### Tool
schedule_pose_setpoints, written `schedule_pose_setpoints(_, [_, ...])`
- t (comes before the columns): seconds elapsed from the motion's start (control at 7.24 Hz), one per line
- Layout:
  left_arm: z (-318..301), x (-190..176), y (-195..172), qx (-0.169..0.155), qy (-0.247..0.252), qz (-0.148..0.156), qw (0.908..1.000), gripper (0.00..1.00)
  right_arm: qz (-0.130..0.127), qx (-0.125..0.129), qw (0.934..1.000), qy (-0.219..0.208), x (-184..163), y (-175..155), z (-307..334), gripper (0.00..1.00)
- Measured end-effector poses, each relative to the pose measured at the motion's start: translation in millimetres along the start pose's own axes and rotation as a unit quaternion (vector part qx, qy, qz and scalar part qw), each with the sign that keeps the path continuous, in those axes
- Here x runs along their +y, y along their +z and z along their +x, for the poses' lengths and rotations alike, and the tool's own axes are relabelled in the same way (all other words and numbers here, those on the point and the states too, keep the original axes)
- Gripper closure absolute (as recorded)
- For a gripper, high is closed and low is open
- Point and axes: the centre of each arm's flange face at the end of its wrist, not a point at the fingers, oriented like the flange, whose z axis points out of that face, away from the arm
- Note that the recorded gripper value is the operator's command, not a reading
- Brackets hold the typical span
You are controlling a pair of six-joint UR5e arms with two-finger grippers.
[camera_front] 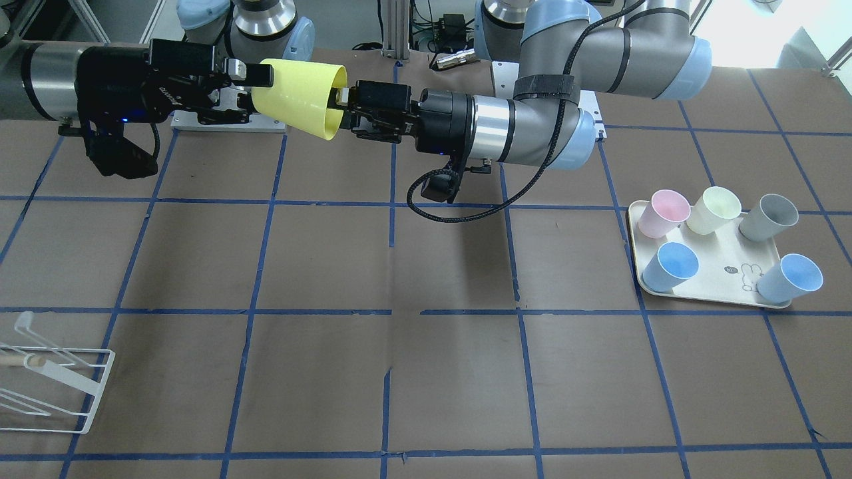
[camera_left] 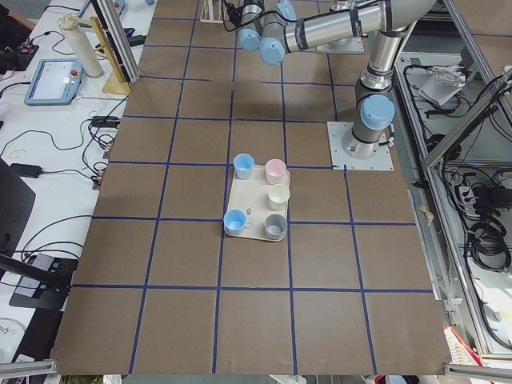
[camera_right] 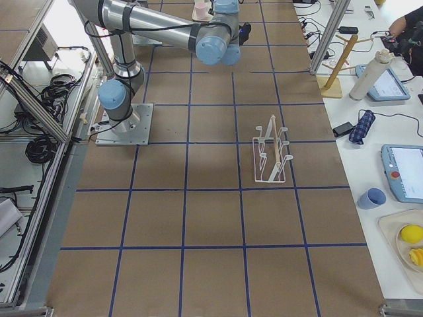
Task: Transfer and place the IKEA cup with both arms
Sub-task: 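Close the left gripper on the yellow cup's base and open the right gripper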
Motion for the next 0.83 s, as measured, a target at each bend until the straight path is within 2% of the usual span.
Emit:
schedule_pose_setpoints(0.14, [2.4, 2.7, -0.2, 0.0, 0.006, 0.0, 1.0, 1.0, -0.001, 0.0, 1.0, 0.001, 0.1, 0.1, 0.3, 0.0])
schedule_pose_setpoints(0.83, [10.5, 4.6, -7.1, -0.001, 0.015, 0.006, 0.9999, 1.0, 0.001, 0.0, 0.9999, 0.017, -0.2, -2.7, -3.7, 0.0])
